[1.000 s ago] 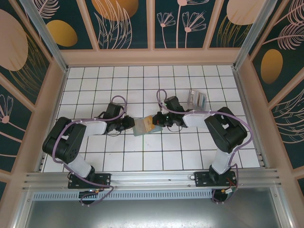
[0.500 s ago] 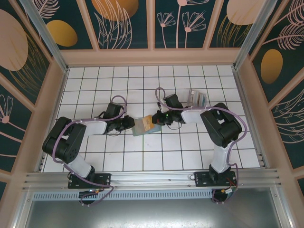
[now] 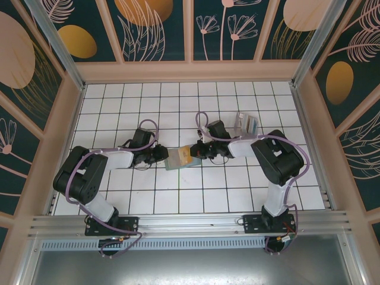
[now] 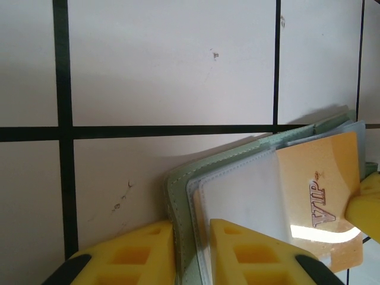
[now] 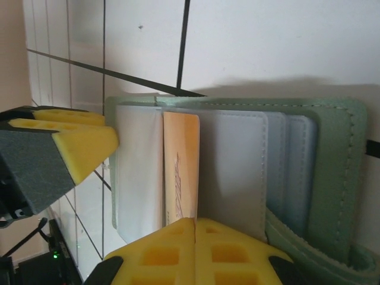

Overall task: Put the credit cards into the card holder
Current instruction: Insert the credit card into the card slot.

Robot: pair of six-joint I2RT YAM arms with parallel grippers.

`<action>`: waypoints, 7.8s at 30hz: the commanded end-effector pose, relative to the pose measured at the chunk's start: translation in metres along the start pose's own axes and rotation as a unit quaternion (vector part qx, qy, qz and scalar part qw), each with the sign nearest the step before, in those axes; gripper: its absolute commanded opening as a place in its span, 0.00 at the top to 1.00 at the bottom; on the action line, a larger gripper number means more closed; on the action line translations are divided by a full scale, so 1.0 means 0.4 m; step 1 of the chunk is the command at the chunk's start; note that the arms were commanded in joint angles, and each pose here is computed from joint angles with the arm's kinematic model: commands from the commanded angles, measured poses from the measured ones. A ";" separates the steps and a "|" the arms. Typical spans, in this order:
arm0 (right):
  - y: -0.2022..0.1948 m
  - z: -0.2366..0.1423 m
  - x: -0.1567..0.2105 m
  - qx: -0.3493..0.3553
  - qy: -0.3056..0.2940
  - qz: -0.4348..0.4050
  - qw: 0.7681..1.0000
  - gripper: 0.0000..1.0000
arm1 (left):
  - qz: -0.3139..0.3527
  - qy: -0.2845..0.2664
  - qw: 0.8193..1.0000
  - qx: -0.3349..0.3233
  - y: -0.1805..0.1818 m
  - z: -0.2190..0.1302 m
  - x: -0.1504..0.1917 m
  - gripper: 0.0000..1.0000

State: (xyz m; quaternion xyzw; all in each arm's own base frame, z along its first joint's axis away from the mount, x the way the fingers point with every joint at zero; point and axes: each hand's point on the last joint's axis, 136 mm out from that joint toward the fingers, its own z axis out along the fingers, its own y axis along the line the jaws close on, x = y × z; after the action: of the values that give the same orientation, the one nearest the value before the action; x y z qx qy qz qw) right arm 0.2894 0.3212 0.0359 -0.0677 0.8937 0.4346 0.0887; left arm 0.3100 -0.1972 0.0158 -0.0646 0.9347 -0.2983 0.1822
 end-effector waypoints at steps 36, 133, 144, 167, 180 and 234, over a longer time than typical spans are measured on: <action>0.042 0.024 0.048 -0.074 0.018 0.035 0.996 1.00 | -0.012 -0.006 0.996 -0.087 0.077 -0.013 0.008 0.85; 0.184 0.134 0.019 0.006 -0.069 -0.019 0.997 0.55 | -0.097 0.017 0.990 0.099 -0.034 -0.017 0.032 0.69; 0.179 0.122 0.016 0.028 -0.076 -0.030 0.996 0.54 | -0.107 0.012 0.990 0.095 -0.014 -0.023 0.024 0.68; 0.127 -0.057 0.027 0.151 -0.108 -0.075 0.980 0.32 | -0.091 0.005 0.995 0.042 0.035 -0.025 0.020 0.67; 0.024 -0.021 0.083 0.175 -0.085 -0.024 0.981 0.32 | -0.086 0.009 0.995 0.040 0.028 -0.023 0.009 0.68; -0.010 -0.005 0.073 0.196 -0.096 -0.022 0.976 0.51 | -0.085 0.007 0.996 0.035 0.034 -0.026 0.010 0.68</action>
State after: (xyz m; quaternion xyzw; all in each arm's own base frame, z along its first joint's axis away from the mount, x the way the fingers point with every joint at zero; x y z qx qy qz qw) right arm 0.2602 0.3156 0.0329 -0.0316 0.9431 0.2614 0.2029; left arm 0.3072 -0.1915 0.0232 -0.1295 0.9054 -0.3713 0.1604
